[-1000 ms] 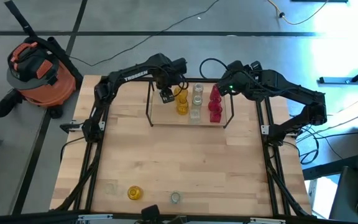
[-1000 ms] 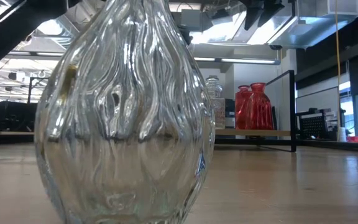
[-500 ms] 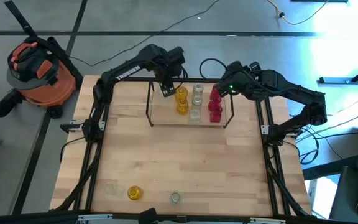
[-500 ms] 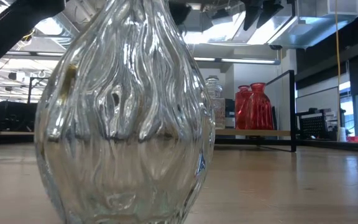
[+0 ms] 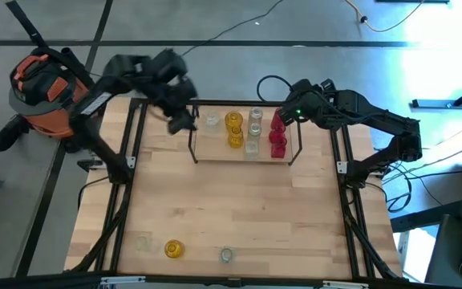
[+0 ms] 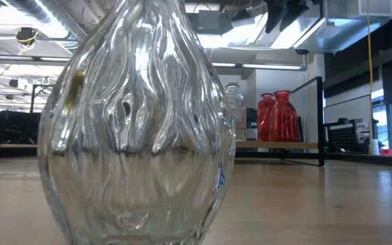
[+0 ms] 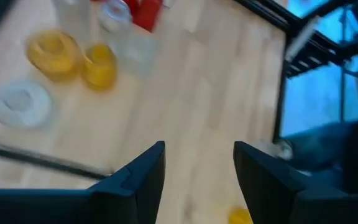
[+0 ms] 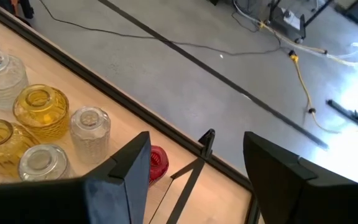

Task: Sort vases onto shelf
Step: Put the transparent vase on the shelf aligned with the other transparent vase

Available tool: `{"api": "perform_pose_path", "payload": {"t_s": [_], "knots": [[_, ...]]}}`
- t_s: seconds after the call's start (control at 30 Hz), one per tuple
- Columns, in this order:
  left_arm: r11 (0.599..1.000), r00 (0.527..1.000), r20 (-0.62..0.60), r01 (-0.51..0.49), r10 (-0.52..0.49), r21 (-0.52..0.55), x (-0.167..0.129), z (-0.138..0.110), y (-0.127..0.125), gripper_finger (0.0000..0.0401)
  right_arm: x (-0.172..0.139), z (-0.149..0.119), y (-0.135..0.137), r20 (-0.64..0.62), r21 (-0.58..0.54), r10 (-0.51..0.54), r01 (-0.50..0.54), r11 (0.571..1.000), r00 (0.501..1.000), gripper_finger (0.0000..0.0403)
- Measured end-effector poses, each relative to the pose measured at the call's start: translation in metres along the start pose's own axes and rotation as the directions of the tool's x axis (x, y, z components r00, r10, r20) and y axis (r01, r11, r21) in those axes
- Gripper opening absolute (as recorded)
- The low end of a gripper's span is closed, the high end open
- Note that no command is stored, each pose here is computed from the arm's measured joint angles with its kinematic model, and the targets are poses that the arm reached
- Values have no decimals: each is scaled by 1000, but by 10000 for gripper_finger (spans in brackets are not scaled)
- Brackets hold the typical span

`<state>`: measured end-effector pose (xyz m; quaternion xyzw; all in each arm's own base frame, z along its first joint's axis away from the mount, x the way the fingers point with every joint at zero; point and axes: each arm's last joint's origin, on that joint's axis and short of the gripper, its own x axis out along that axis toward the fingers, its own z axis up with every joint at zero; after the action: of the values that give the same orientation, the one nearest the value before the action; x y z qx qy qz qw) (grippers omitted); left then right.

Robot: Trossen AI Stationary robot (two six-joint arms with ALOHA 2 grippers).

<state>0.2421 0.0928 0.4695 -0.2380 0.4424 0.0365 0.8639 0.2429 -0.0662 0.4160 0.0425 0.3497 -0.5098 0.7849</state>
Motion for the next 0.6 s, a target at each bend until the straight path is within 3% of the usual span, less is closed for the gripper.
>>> {"api": "perform_pose_path", "payload": {"t_s": [0.13, 0.3, 0.4, 0.6], "knots": [[997, 995, -79, 61, -64, -39, 0, -35, -20, 183, 1, 4, 3, 30, -43, 10, -8, 999, 1000, 211], [988, 953, -286, 62, -101, -142, 26, -88, -38, 183, 3, 11, 9, 78, -89, 31, -24, 996, 997, 211], [975, 890, -443, 12, -112, -222, 49, -124, -42, 183, 6, 13, 14, 90, -114, 36, -26, 993, 995, 211], [933, 698, -689, -82, -196, -349, 84, -192, -49, 183, 17, 14, 27, 69, -187, 37, -24, 982, 997, 211]]}}
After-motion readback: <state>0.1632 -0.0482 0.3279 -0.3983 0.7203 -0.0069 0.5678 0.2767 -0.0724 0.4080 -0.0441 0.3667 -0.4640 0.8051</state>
